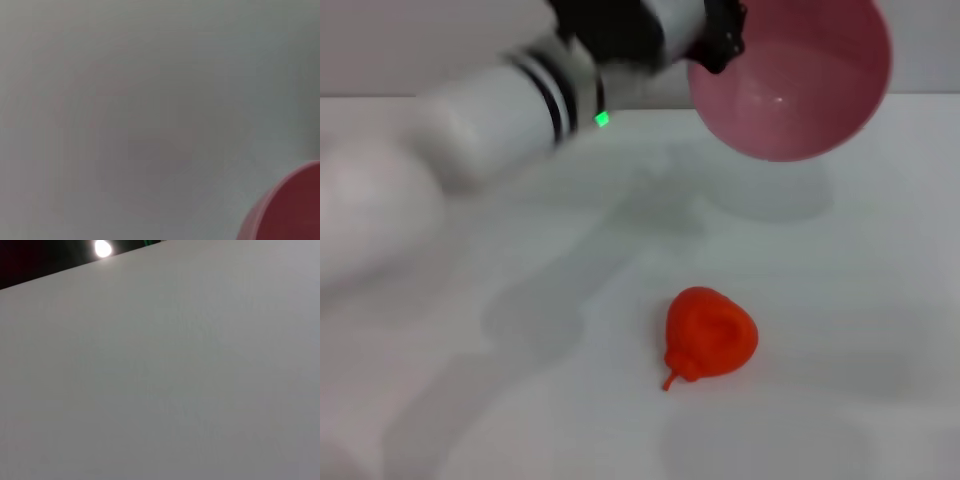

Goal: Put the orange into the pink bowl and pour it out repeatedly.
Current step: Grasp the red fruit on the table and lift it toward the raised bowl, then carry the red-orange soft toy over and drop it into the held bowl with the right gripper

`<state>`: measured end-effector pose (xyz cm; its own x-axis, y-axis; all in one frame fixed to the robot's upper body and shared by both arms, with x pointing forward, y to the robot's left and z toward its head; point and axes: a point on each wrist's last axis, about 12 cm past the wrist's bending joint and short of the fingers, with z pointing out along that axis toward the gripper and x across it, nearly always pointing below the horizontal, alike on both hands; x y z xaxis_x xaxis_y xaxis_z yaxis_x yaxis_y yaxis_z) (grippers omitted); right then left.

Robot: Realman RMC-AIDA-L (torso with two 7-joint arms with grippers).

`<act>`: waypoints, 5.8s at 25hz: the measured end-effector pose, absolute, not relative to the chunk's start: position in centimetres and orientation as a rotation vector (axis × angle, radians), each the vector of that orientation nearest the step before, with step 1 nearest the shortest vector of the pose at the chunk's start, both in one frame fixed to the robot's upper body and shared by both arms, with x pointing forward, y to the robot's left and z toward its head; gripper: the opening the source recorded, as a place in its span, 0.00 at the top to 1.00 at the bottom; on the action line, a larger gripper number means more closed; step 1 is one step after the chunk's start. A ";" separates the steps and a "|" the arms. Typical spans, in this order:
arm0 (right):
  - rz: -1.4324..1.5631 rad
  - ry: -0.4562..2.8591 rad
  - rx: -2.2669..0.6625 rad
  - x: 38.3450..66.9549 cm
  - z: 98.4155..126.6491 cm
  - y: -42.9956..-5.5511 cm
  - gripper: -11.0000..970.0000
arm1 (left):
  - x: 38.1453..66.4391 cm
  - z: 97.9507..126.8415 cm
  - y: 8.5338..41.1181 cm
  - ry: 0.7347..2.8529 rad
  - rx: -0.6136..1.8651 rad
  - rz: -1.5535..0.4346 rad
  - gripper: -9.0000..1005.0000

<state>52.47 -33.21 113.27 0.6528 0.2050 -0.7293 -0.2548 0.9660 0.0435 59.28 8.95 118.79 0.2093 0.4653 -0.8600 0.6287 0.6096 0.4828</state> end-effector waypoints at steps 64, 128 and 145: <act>0.710 2.300 -1.298 58.7 110.8 -17.1 0.38 | 65.3 119.7 24.2 2.575 0.878 -0.062 0.95; 0.823 1.848 -1.143 58.1 120.1 -18.3 0.80 | 63.4 118.5 13.3 2.407 1.218 -0.327 0.95; 0.759 1.531 -1.067 57.4 120.0 -21.4 0.50 | 63.3 118.0 13.6 2.393 1.248 -0.302 0.95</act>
<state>57.43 -21.39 119.96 -0.0278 -0.2353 -0.9715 -0.9156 0.3960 -0.0697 63.34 13.63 117.95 -0.5073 0.7275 -0.4620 0.8195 0.5731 0.0025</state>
